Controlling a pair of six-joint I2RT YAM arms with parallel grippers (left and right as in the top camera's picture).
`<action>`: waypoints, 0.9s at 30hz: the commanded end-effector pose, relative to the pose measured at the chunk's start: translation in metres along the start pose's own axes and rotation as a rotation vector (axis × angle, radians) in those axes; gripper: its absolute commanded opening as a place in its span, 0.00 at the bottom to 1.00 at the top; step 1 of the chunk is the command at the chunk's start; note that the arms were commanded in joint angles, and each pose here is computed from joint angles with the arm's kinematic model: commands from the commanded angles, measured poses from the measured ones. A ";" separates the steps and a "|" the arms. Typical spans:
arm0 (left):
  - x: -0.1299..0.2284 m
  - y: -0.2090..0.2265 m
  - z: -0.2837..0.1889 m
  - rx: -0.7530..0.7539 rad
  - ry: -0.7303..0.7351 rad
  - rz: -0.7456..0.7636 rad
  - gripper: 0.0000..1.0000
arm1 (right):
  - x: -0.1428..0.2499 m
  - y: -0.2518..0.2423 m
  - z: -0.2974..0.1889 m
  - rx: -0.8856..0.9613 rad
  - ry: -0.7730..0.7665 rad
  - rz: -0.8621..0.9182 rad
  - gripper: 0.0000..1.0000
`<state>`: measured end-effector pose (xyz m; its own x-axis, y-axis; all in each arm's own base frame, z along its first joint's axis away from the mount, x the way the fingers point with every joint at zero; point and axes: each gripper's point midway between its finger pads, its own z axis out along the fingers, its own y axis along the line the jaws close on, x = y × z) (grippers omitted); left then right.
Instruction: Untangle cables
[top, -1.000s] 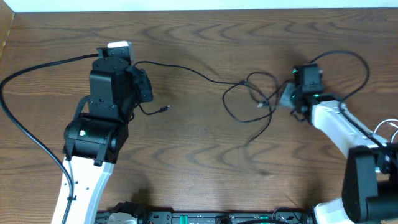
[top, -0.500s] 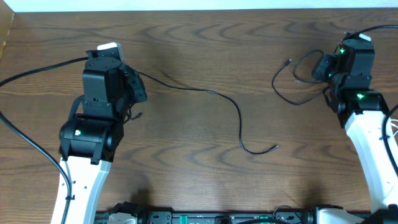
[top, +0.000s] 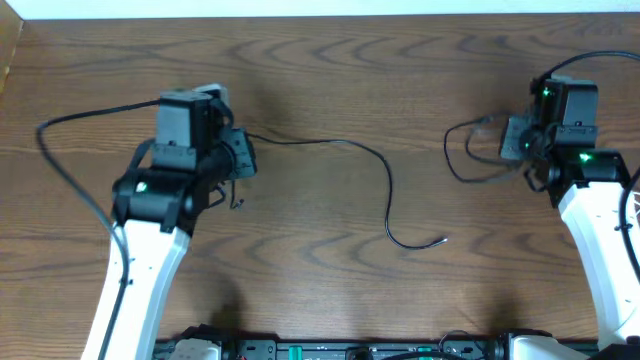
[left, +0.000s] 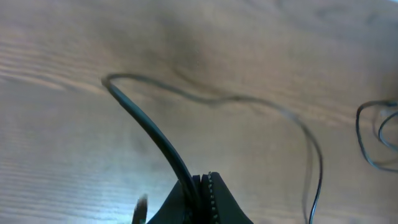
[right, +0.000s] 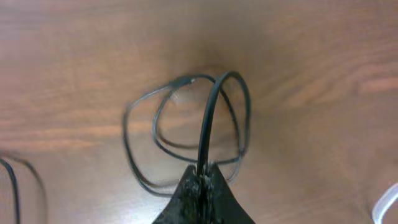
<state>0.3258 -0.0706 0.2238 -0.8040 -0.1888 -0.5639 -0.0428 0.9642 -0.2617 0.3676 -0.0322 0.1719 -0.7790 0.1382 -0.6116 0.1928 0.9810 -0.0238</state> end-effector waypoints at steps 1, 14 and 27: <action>0.020 -0.011 0.022 0.027 0.098 0.017 0.07 | -0.024 -0.028 -0.020 0.095 -0.044 -0.010 0.01; 0.068 -0.088 0.087 0.119 0.249 0.219 0.07 | -0.081 -0.162 -0.117 0.505 -0.181 0.211 0.01; 0.110 -0.126 0.106 0.160 0.330 0.335 0.08 | -0.077 -0.198 -0.118 0.595 -0.175 0.290 0.01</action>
<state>0.3111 -0.2289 0.1150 -0.9016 0.2093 -0.3786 0.3120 0.9209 -0.2338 0.3189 -0.2103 0.3120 -0.5673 0.3057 -0.7647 0.6861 0.6890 -0.2335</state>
